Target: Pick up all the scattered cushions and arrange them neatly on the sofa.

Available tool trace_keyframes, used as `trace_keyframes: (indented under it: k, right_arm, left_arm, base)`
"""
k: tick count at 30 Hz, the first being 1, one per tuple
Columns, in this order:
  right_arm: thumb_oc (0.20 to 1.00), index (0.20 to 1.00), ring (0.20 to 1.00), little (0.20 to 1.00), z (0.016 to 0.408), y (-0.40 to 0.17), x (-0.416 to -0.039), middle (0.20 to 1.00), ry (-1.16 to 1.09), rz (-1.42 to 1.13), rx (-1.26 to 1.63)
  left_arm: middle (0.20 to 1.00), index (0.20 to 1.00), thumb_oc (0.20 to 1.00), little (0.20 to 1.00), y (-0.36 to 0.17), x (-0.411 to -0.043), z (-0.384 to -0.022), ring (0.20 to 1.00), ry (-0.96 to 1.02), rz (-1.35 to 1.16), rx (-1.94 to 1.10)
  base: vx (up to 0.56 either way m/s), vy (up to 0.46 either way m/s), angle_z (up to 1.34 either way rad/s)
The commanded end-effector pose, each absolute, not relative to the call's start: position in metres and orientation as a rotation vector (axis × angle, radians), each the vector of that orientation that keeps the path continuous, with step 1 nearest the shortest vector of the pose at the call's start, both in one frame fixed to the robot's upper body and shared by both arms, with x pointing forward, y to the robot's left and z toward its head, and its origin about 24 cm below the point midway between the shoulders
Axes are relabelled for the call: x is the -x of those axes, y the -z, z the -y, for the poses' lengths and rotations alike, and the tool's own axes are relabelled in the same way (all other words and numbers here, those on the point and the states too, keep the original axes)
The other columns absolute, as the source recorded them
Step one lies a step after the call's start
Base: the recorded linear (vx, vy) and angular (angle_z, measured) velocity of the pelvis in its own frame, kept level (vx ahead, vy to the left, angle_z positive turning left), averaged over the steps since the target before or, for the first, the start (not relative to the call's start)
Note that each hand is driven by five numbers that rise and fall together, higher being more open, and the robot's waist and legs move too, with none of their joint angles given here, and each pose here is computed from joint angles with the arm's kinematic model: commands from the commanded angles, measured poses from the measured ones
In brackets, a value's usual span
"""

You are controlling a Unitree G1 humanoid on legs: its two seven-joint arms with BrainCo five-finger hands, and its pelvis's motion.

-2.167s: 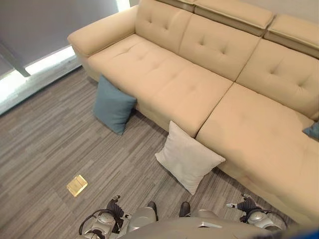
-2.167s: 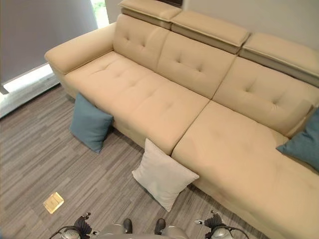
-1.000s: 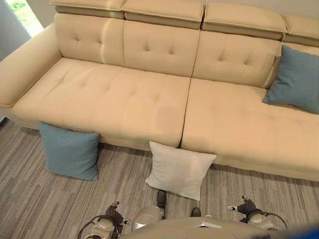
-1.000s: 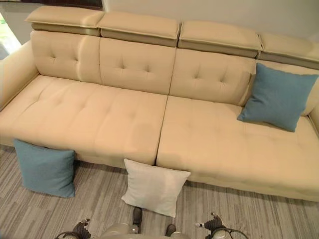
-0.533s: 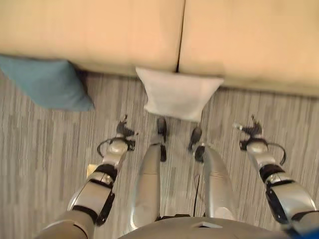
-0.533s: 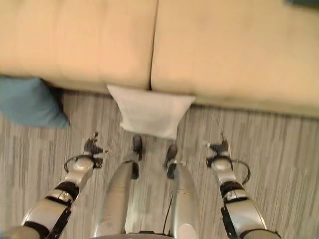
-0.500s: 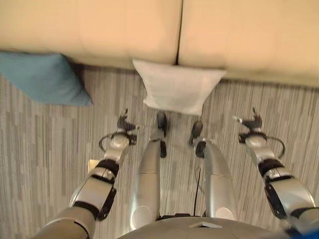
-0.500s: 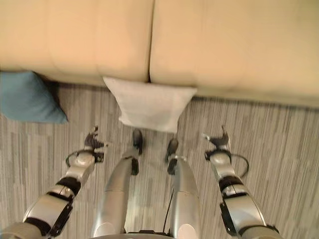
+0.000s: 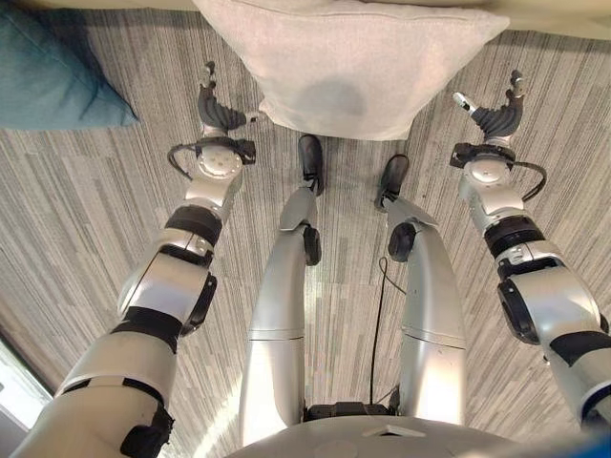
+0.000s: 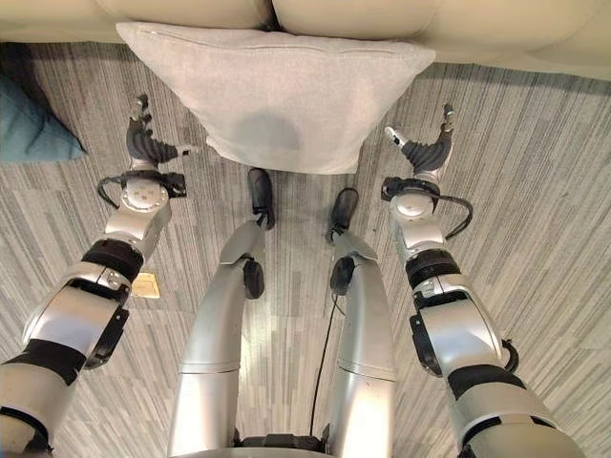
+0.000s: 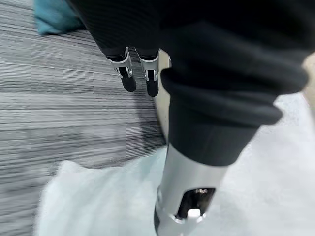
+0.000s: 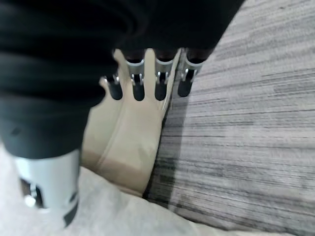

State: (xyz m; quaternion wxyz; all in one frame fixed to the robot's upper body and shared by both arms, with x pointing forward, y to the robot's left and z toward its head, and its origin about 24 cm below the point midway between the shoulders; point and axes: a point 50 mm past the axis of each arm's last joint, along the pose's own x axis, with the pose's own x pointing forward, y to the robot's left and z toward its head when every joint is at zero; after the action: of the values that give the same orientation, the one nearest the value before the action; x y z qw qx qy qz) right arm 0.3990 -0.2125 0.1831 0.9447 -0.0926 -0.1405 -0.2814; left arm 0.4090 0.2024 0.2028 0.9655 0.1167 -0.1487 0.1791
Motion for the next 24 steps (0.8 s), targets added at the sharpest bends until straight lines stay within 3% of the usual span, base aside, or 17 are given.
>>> trace_keyframes:
  k: [1, 8, 16, 17, 18, 19, 24]
  right_arm:
    - [1.000, 1.000, 1.000, 1.000, 0.220, -0.145, -0.386, 1.000, 0.580, 0.237, 0.271]
    - [1.000, 1.000, 1.000, 1.000, 0.189, -0.211, -0.407, 1.000, 0.472, 0.384, 0.257]
    - [1.000, 1.000, 1.000, 1.000, 0.083, -0.262, -0.407, 1.000, 0.140, 0.507, 0.001]
    - [0.812, 0.812, 0.812, 0.812, 0.076, -0.262, -0.405, 0.812, 0.109, 0.510, -0.024]
    - [0.285, 0.285, 0.285, 0.285, 0.070, -0.261, -0.403, 0.285, 0.073, 0.515, -0.053]
    - [0.200, 0.200, 0.200, 0.200, 0.065, -0.264, -0.399, 0.200, 0.040, 0.537, -0.074]
    - [0.200, 0.200, 0.200, 0.200, 0.072, -0.262, -0.391, 0.200, 0.037, 0.590, -0.134]
  left_arm:
    - [1.000, 1.000, 1.000, 1.000, -0.160, -0.396, -0.227, 1.000, -0.440, 0.219, -0.250]
    - [1.000, 1.000, 1.000, 1.000, -0.228, -0.413, -0.192, 1.000, -0.350, 0.381, -0.187]
    - [1.000, 1.000, 1.000, 1.000, -0.284, -0.405, -0.090, 1.000, -0.050, 0.525, 0.284]
    - [1.000, 1.000, 1.000, 1.000, -0.285, -0.403, -0.085, 1.000, -0.028, 0.534, 0.314]
    - [0.354, 0.354, 0.354, 0.354, -0.288, -0.400, -0.082, 0.354, -0.008, 0.547, 0.346]
    - [0.200, 0.200, 0.200, 0.200, -0.291, -0.396, -0.078, 0.200, 0.022, 0.569, 0.398]
    - [0.200, 0.200, 0.200, 0.200, -0.291, -0.383, -0.081, 0.200, 0.046, 0.624, 0.524]
  base:
    - [0.06, 0.006, 0.00]
    - [0.03, -0.007, 0.00]
    - [0.00, -0.010, 0.01]
    - [-0.01, -0.004, 0.05]
    - [0.00, 0.006, 0.04]
    - [0.00, 0.000, 0.00]
    - [0.00, 0.007, 0.00]
